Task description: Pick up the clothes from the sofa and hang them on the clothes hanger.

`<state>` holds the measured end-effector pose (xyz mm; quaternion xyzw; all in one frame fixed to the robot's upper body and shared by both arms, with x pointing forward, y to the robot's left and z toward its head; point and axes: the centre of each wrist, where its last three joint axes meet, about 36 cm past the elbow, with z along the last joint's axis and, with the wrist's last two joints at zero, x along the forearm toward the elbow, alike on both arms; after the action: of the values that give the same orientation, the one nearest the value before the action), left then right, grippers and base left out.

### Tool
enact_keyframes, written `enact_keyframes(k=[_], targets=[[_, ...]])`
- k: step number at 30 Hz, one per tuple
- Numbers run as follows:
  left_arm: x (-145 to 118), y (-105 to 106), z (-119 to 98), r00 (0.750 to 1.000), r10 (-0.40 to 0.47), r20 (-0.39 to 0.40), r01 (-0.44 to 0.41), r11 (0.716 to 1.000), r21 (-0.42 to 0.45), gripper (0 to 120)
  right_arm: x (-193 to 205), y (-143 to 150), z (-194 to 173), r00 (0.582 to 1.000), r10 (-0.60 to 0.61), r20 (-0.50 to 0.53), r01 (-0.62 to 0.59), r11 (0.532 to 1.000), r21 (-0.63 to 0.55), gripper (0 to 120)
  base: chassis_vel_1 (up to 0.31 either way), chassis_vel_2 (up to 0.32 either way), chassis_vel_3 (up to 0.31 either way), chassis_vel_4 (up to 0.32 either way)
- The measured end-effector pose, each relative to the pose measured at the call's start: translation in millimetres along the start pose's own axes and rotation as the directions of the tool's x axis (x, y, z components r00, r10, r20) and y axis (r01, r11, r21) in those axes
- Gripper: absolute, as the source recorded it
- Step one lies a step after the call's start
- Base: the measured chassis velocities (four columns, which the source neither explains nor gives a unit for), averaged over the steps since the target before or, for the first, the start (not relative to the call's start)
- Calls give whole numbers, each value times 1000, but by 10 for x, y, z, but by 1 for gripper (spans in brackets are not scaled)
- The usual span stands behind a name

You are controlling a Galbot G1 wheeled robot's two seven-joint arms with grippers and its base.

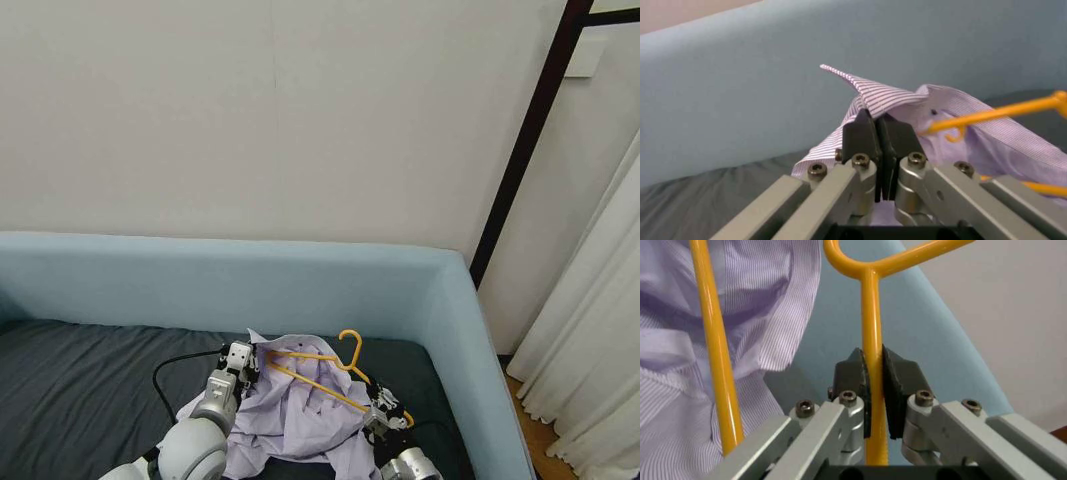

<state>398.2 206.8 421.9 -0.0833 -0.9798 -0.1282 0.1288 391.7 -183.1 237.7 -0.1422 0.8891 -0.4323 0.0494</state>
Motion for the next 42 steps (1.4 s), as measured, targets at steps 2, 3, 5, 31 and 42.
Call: enact_keyframes(k=[2,3,5,31,42], targets=[[36,-67,16,1000,19,-8,-19,1000,-6,0,-47,-12,-62,1000,7,0,-7,1000,-7,5,0,0,0,0],[52,-117,39,999,29,-14,-30,999,-13,0,-71,-14,-94,1000,10,4,-10,1000,-9,5,0,0,0,0],[55,-165,57,999,37,-17,-37,999,-19,0,-76,-7,-120,1000,8,7,-8,1000,-11,5,0,0,0,0],[-12,-861,-35,983,177,45,-173,981,-83,0,-223,77,-236,999,-15,38,14,999,31,5,0,0,0,0],[205,-788,182,969,243,51,-234,962,-138,0,-203,-107,-343,995,-9,97,4,999,50,5,0,0,0,0]])
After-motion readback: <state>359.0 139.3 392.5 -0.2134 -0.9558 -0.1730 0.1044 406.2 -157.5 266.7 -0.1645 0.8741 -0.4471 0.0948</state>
